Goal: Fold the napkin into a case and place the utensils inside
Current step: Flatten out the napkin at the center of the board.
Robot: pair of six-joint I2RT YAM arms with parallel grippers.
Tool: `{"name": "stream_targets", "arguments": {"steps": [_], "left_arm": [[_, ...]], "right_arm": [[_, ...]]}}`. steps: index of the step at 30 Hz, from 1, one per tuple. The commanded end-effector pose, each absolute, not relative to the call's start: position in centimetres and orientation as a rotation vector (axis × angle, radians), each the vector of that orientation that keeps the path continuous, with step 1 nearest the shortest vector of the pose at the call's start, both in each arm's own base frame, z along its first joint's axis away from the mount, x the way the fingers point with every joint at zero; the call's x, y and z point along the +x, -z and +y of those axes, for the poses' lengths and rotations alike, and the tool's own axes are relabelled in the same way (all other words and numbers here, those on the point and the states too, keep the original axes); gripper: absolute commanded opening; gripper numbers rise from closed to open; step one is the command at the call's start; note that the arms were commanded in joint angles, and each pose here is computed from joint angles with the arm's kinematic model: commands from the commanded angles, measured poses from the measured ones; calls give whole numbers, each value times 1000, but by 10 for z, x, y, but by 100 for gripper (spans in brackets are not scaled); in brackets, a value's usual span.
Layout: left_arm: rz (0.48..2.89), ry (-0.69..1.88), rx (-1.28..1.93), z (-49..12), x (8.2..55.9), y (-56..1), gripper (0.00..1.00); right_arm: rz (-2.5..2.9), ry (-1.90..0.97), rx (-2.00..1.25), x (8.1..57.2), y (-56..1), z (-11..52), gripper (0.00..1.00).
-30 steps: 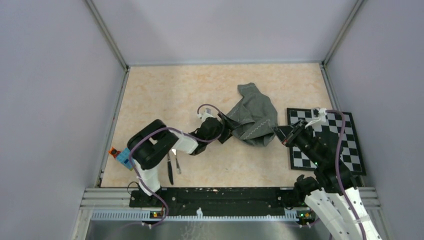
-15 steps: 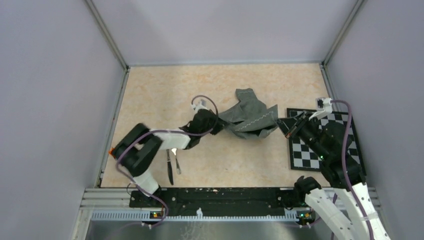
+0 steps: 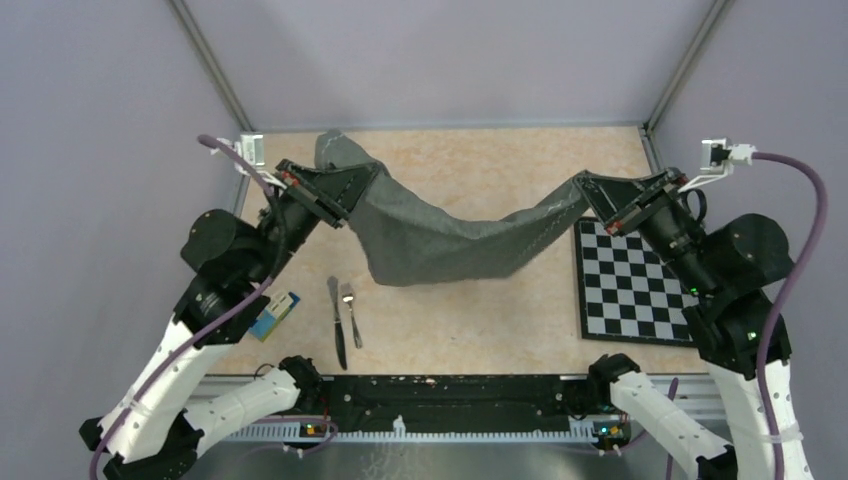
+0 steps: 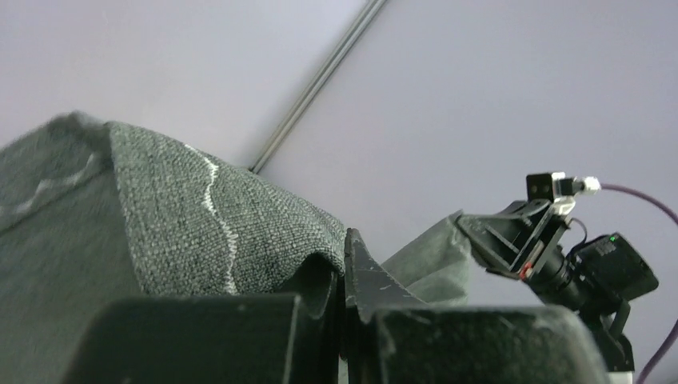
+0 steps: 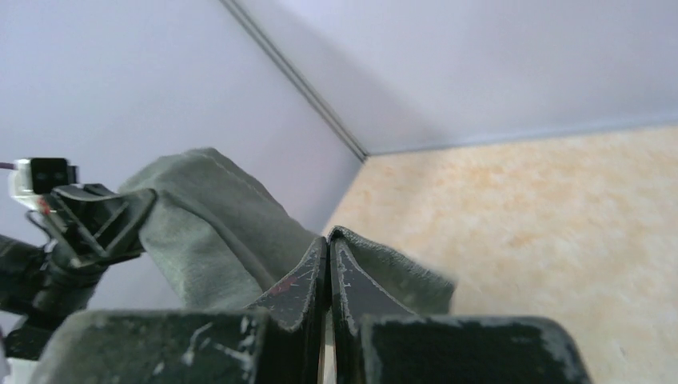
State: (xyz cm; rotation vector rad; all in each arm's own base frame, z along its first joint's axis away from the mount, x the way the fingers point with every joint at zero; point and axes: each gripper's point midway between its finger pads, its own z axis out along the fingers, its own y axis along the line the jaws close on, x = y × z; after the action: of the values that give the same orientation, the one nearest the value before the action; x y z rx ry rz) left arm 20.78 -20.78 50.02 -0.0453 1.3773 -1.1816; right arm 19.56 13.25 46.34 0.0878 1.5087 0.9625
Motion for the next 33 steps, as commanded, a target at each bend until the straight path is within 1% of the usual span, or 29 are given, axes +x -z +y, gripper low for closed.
{"name": "stream_targets", "arguments": {"steps": [1,5,8,9,11,15,19,20,22,23,24,25,26,27,28,29,30,31,32,33], "left_arm": [[1442,1146,123,-203,179,-499,0],[1326,1264,184,-194,143,-530,0],[1313,1283,184,-193,140,-527,0],[1321,1259,157,-191,146,-523,0],[1355,1178,73,-188,169,-507,0],[1482,943,-152,-183,233,-452,0],[1700,570,-302,-179,303,-373,0],[1772,486,-319,-180,329,-343,0],[1894,477,-385,-169,373,-292,3],[1957,510,-409,-165,394,-266,6],[2001,530,-438,-160,414,-244,13],[2027,547,-414,-157,434,-230,21],[2048,552,-362,-158,454,-219,31],[2077,551,-319,-160,470,-210,49],[2104,555,-285,-163,486,-206,63],[2151,567,-239,-166,495,-202,75],[2209,576,-225,-167,496,-204,83],[2223,557,-205,-166,494,-210,87],[2201,561,-168,-167,489,-221,97],[2170,597,-113,-170,478,-230,98]], "right_arm": [[1266,-1112,-104,152,-542,145,0],[1073,-1228,-237,100,-574,147,0],[991,-1219,-198,90,-575,135,0],[996,-1195,-153,99,-568,131,0],[1042,-1125,-23,126,-553,120,0],[1283,-861,299,217,-487,95,0],[1422,-557,518,304,-416,73,0],[1442,-511,530,325,-400,75,0],[1467,-440,504,367,-371,84,0],[1500,-411,488,389,-353,89,0],[1522,-367,470,409,-341,91,0],[1585,-300,443,439,-308,97,4],[1631,-244,402,464,-287,101,24],[1717,-205,337,489,-266,107,45],[1854,-184,259,510,-240,113,52],[1973,-155,208,523,-229,115,54],[2082,-136,166,529,-213,117,60],[2174,-140,108,531,-201,122,62],[2241,-120,84,525,-200,120,60],[2256,-111,76,517,-205,119,60]]}}
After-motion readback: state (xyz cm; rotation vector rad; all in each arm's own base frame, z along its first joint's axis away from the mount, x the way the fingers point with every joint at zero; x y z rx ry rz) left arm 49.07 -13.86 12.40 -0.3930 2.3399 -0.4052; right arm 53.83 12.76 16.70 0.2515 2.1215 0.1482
